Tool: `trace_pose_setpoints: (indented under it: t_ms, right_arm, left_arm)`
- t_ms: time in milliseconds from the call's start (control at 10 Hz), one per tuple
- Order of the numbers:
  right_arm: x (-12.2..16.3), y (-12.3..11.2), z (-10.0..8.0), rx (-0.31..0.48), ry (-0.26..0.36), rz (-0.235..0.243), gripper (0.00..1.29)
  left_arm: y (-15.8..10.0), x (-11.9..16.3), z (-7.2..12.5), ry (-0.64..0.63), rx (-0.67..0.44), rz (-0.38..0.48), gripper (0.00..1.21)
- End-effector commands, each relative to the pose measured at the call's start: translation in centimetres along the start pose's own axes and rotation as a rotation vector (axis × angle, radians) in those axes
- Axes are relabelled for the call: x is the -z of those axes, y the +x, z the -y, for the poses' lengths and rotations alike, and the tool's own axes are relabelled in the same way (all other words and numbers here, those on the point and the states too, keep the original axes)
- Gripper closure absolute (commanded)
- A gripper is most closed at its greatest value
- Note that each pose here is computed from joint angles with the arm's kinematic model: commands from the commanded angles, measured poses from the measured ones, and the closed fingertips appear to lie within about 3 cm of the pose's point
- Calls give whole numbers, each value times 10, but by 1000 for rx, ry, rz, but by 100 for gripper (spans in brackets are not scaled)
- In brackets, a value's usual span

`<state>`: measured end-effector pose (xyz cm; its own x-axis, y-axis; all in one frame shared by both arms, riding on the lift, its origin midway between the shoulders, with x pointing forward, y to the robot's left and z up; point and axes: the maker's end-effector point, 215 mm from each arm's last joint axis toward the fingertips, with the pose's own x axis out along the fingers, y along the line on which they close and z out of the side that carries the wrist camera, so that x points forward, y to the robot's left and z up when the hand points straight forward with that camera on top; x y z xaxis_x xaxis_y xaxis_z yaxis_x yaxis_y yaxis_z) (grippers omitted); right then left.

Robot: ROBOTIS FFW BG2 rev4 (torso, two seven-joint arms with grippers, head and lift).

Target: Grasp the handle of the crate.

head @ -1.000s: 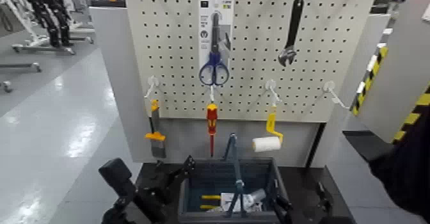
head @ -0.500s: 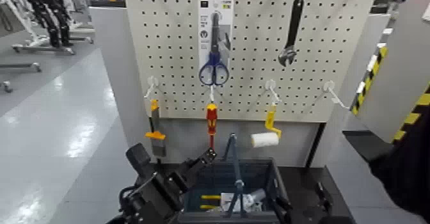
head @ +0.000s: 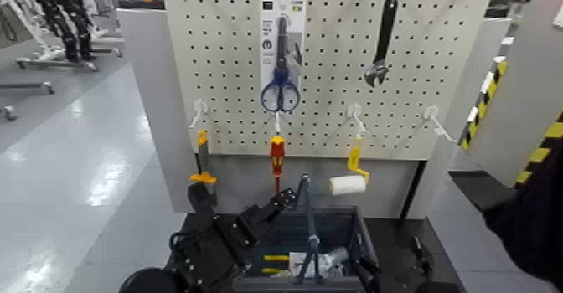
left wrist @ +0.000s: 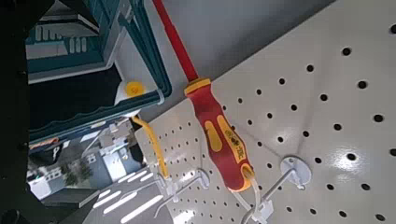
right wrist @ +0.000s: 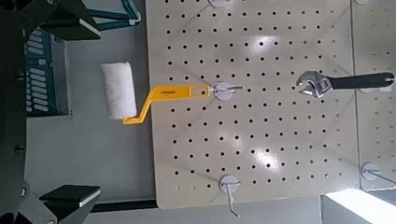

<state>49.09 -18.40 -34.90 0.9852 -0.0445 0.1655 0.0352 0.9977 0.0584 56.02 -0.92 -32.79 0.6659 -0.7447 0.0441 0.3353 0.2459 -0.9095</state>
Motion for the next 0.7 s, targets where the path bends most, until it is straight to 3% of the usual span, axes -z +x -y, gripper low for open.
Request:
trace_pose_setpoints:
  t_ms: [100,700]
  right_arm:
    - [0,0,-2,-4,1,0,13]
    - [0,2,-9,-17,8,1,13]
  left_arm:
    - [16,10,5,-45,45,-87,9]
    - [37,26,21,-164,169,-207,11]
